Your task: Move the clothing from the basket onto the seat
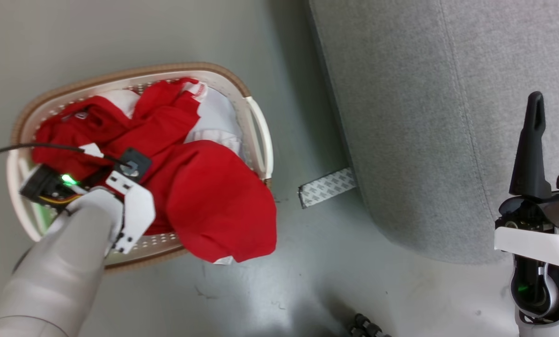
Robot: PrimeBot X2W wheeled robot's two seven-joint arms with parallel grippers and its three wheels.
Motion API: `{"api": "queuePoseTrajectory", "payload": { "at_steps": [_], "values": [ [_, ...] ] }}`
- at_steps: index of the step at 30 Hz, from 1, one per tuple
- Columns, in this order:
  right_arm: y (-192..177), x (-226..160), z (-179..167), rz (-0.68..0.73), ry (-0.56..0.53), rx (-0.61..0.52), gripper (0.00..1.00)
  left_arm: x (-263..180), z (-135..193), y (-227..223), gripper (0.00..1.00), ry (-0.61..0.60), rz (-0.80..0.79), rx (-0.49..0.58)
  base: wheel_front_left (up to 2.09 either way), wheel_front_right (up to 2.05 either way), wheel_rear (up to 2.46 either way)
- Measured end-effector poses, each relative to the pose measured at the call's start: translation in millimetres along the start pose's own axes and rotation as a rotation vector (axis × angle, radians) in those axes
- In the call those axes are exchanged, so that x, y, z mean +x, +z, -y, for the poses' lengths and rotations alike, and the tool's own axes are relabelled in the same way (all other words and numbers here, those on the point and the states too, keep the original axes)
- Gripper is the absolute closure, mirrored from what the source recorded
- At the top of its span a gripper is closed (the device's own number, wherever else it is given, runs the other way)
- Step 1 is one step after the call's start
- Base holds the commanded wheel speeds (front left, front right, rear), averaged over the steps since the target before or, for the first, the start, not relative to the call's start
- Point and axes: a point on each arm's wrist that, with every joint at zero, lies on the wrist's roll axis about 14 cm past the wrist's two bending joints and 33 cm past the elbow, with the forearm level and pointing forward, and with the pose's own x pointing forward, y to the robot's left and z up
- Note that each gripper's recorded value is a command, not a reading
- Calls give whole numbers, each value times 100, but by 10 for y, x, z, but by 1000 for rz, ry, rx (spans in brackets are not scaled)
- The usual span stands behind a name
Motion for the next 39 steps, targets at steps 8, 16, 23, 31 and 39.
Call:
{"api": "queuePoseTrajectory", "payload": {
  "at_steps": [8, 16, 23, 31, 39],
  "values": [
    [-16, -51, 92, -16, -30, 3, 0, 125, 73, -198, 0, -24, -74, 92, 0, 0, 0],
    [-34, -77, 136, -28, -44, -3, 0, 181, 76, -225, 100, -33, -78, 122, 0, 0, 0],
    [44, -60, 120, -5, -36, -4, 0, 53, 38, -117, 100, -15, -38, 93, 0, 0, 0],
    [370, -83, -7, 80, 11, -15, 0, -399, 250, 285, 100, -20, 119, 15, 0, 0, 0],
    [645, -219, -228, 147, 80, -13, 0, -1055, 307, 770, 100, 35, 305, -101, 0, 0, 0]
  ]
}}
